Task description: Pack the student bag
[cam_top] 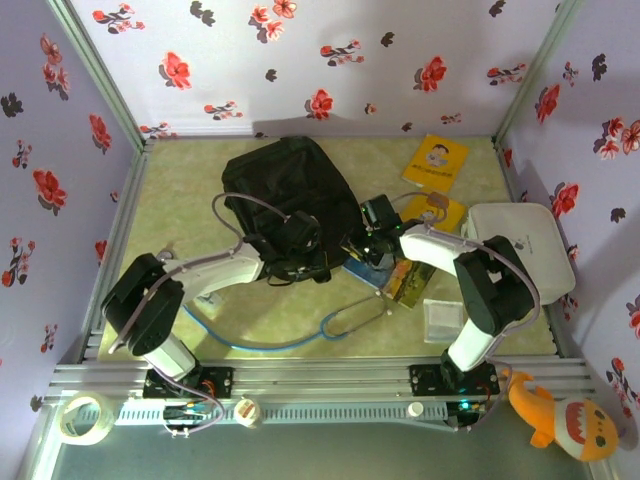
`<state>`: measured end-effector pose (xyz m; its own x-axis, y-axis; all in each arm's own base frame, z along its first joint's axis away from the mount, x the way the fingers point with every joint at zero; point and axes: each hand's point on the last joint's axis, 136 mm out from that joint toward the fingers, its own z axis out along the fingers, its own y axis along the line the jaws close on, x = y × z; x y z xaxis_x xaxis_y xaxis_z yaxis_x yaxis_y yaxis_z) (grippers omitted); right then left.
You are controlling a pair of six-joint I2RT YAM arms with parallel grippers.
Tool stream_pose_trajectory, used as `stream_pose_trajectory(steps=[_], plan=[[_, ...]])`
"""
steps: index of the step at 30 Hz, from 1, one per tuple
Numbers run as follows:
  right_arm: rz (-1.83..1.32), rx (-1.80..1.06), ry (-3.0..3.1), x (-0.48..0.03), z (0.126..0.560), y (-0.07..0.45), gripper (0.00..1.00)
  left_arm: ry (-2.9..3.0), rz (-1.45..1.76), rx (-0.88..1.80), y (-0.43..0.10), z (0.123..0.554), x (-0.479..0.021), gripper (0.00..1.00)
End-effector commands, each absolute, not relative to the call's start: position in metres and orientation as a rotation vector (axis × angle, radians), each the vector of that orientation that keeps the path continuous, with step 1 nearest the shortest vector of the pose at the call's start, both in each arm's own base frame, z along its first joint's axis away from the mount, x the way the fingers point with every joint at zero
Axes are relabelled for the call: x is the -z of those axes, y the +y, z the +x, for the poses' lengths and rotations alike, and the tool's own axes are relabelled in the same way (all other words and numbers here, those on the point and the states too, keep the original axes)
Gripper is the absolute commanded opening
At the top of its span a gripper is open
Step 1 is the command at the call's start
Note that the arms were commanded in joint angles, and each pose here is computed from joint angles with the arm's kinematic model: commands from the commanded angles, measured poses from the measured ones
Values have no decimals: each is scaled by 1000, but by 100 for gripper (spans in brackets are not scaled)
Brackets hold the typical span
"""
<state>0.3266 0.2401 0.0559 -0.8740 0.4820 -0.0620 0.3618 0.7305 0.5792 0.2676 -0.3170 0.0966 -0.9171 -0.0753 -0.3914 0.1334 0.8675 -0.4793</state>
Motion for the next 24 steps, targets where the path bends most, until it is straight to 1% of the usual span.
stream_pose_trajectory(steps=[1, 6, 13, 18, 24], plan=[[666, -682, 2723, -51, 339, 220, 24, 2644, 16, 619, -291, 265, -109, 0], [679, -651, 2703, -51, 346, 217, 22, 2675, 5, 531, -267, 257, -114, 0], [702, -610, 2673, -52, 354, 213, 18, 2722, -38, 416, -240, 257, -96, 0], [706, -585, 2652, -55, 358, 210, 15, 2740, -20, 350, -228, 258, -86, 0], [715, -537, 2644, -57, 360, 204, 10, 2770, 36, 283, -219, 255, -75, 0]])
